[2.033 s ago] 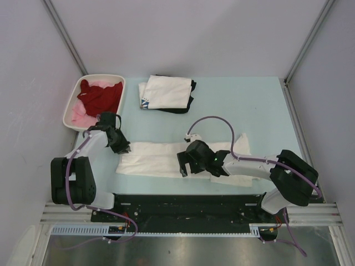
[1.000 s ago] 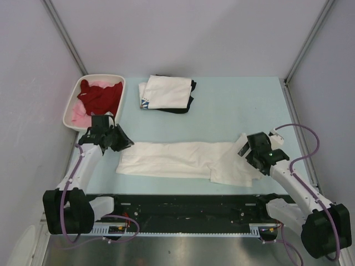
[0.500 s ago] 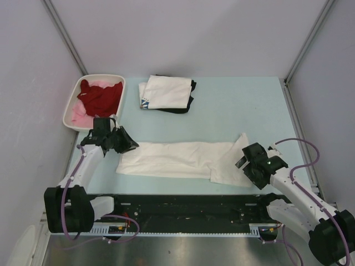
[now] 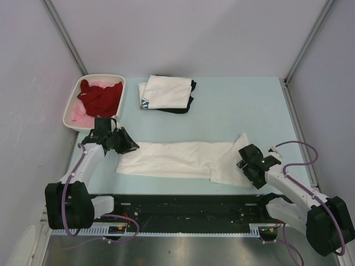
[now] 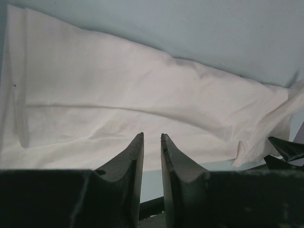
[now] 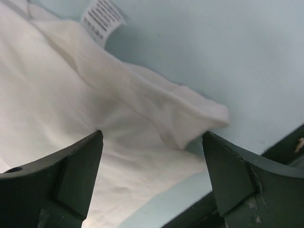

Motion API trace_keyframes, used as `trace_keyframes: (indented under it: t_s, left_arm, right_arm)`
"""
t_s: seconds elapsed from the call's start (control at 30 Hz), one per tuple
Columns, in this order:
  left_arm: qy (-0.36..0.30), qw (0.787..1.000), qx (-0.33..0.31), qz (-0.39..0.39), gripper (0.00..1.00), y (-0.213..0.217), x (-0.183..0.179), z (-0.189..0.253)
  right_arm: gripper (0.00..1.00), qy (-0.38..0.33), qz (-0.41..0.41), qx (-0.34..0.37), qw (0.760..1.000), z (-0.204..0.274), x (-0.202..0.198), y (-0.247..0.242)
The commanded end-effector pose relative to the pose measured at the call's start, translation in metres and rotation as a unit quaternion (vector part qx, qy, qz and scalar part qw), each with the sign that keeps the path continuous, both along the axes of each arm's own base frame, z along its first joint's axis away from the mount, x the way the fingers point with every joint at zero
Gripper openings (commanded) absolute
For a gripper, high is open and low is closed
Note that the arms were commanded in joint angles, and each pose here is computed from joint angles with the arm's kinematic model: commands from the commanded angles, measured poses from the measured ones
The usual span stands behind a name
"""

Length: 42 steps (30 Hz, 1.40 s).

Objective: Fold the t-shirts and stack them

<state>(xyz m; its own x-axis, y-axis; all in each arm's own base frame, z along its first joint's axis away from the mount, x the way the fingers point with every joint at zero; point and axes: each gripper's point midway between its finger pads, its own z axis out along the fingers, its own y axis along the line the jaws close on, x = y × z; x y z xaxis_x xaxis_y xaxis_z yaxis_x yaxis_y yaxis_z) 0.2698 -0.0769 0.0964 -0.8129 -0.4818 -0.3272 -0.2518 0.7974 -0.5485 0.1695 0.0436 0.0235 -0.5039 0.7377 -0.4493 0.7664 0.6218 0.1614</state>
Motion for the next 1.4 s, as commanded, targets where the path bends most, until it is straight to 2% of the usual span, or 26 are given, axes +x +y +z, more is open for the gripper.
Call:
trace_keyframes:
  t_s: [0.0, 0.07, 0.17, 0.2, 0.23, 0.27, 0.43, 0.53, 0.67, 0.7, 0.77, 0.8, 0.83, 0.9, 0.93, 1.0, 1.03, 1.07, 1.1, 1.13, 1.2, 1.23, 1.27, 1.3, 1.33, 1.37]
  left_arm:
    - [-0.017, 1.000, 0.007, -0.012, 0.25, 0.001, 0.005, 0.002]
    - [-0.014, 1.000, 0.010, -0.011, 0.25, 0.002, 0.004, 0.002]
    - [-0.014, 1.000, 0.015, -0.007, 0.25, 0.005, 0.004, 0.003]
    - [-0.014, 1.000, 0.017, -0.005, 0.25, 0.005, 0.004, 0.003]
    - [-0.014, 1.000, 0.018, -0.004, 0.25, 0.006, 0.004, 0.003]
    - [-0.014, 1.000, 0.019, -0.004, 0.25, 0.006, 0.003, 0.004]
    - [-0.016, 1.000, 0.019, 0.002, 0.25, 0.007, 0.003, 0.007]
    - [-0.020, 1.000, 0.022, 0.009, 0.25, 0.009, 0.003, 0.010]
    - [-0.023, 0.999, 0.027, 0.018, 0.25, 0.011, 0.005, 0.013]
    - [-0.021, 0.999, 0.027, 0.020, 0.25, 0.011, 0.005, 0.013]
    - [-0.022, 0.999, 0.027, 0.029, 0.24, 0.013, 0.007, 0.013]
    - [-0.024, 0.999, 0.024, 0.032, 0.24, 0.012, 0.006, 0.014]
    - [-0.031, 0.999, 0.020, 0.034, 0.24, 0.011, 0.009, 0.016]
    - [-0.032, 0.999, 0.014, 0.041, 0.23, 0.010, 0.009, 0.015]
    - [-0.037, 0.998, 0.009, 0.040, 0.23, 0.009, 0.010, 0.016]
    - [-0.033, 0.999, 0.002, 0.041, 0.21, 0.007, 0.010, 0.014]
    - [-0.037, 0.999, -0.002, 0.037, 0.21, 0.005, 0.011, 0.015]
    - [-0.034, 0.999, -0.008, 0.036, 0.21, 0.003, 0.010, 0.014]
    - [-0.036, 0.999, -0.011, 0.035, 0.20, 0.002, 0.010, 0.015]
    - [-0.043, 0.998, -0.017, 0.030, 0.20, -0.001, 0.012, 0.017]
    - [-0.043, 0.998, -0.023, 0.028, 0.20, -0.004, 0.012, 0.016]
    - [-0.048, 0.998, -0.024, 0.026, 0.19, -0.005, 0.013, 0.017]
    - [-0.050, 0.998, -0.026, 0.021, 0.19, -0.008, 0.012, 0.016]
    - [-0.049, 0.998, -0.029, 0.018, 0.19, -0.011, 0.011, 0.015]
    - [-0.052, 0.998, -0.033, 0.017, 0.19, -0.012, 0.013, 0.015]
    - [-0.052, 0.998, -0.034, 0.017, 0.19, -0.013, 0.013, 0.013]
  right_arm:
    - [0.84, -0.060, -0.022, -0.007, 0.998, 0.004, 0.037, -0.004]
    - [0.76, -0.069, -0.019, -0.006, 0.997, 0.002, 0.050, -0.003]
    - [0.41, -0.072, -0.015, 0.003, 0.997, -0.004, 0.062, 0.000]
    - [0.19, -0.061, -0.018, -0.002, 0.998, -0.010, 0.062, -0.002]
    - [0.06, -0.056, -0.020, -0.005, 0.998, -0.014, 0.063, -0.004]
    - [0.00, -0.061, -0.023, -0.005, 0.998, -0.016, 0.068, -0.004]
    - [0.00, -0.062, -0.052, -0.021, 0.996, -0.026, 0.093, -0.027]
    - [0.00, -0.062, -0.052, -0.034, 0.996, -0.019, 0.126, -0.038]
    - [0.00, -0.084, -0.066, -0.044, 0.993, 0.001, 0.182, -0.060]
    - [0.00, -0.111, -0.057, -0.044, 0.991, 0.020, 0.210, -0.061]
    - [0.00, -0.113, -0.058, -0.036, 0.991, 0.017, 0.237, -0.066]
    - [0.00, -0.140, -0.053, -0.027, 0.988, 0.035, 0.266, -0.065]
    - [0.00, -0.150, -0.036, -0.024, 0.988, 0.042, 0.283, -0.066]
    - [0.00, -0.136, -0.017, -0.011, 0.991, 0.023, 0.308, -0.062]
    - [0.00, -0.167, -0.011, -0.011, 0.986, 0.045, 0.341, -0.071]
    - [0.00, -0.148, 0.008, 0.003, 0.989, 0.020, 0.365, -0.068]
    - [0.00, -0.183, 0.019, 0.006, 0.983, 0.046, 0.398, -0.067]
    - [0.00, -0.178, 0.045, 0.017, 0.983, 0.047, 0.409, -0.060]
    - [0.00, -0.157, 0.062, 0.030, 0.985, 0.018, 0.419, -0.052]
    - [0.00, -0.165, 0.083, 0.042, 0.982, 0.018, 0.431, -0.043]
    - [0.00, -0.220, 0.140, 0.078, 0.962, 0.047, 0.470, -0.016]
    - [0.00, -0.211, 0.159, 0.090, 0.960, 0.026, 0.479, -0.005]
    - [0.00, -0.249, 0.185, 0.094, 0.946, 0.057, 0.500, 0.002]
    - [0.02, -0.260, 0.208, 0.100, 0.938, 0.067, 0.508, 0.023]
    - [0.08, -0.240, 0.217, 0.105, 0.940, 0.045, 0.508, 0.031]
    - [0.36, -0.257, 0.218, 0.095, 0.937, 0.064, 0.516, 0.030]
